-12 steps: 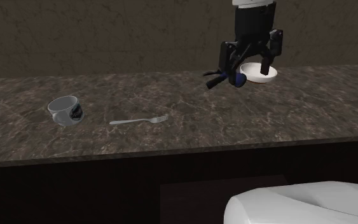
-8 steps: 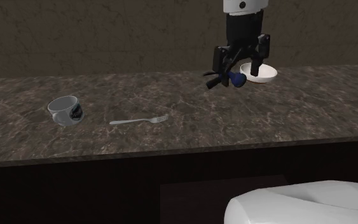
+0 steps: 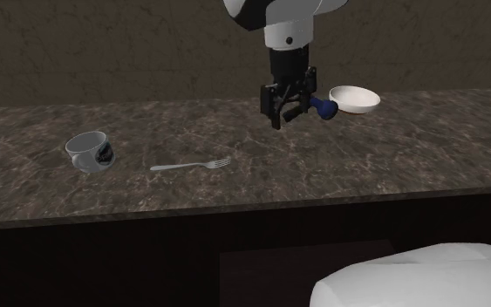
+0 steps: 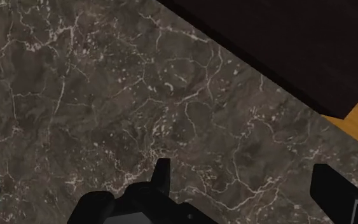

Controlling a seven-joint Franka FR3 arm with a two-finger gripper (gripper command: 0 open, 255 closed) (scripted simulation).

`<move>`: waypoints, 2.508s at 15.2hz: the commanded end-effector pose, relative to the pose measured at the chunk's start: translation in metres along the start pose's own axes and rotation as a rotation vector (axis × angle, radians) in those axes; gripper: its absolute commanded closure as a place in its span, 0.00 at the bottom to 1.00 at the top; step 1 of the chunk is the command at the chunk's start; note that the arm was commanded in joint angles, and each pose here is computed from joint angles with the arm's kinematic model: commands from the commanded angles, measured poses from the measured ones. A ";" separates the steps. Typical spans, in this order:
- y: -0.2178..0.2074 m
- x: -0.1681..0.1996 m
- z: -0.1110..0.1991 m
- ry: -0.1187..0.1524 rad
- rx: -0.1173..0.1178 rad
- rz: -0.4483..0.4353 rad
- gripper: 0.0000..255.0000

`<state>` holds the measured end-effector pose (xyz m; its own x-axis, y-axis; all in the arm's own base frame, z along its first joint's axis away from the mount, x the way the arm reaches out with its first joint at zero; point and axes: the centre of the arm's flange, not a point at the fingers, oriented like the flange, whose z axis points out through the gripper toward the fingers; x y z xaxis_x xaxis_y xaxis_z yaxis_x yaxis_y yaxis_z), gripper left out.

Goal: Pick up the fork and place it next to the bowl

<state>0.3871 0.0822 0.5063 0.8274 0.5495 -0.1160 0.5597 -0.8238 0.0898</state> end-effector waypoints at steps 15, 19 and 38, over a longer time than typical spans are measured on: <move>-0.108 0.151 0.084 0.062 0.004 -0.597 0.00; -0.147 0.176 0.104 0.077 0.005 -0.746 0.00; -0.151 0.181 0.145 0.078 0.005 -0.756 1.00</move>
<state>0.4431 0.2883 0.3308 0.2141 0.9739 -0.0759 0.9768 -0.2141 0.0076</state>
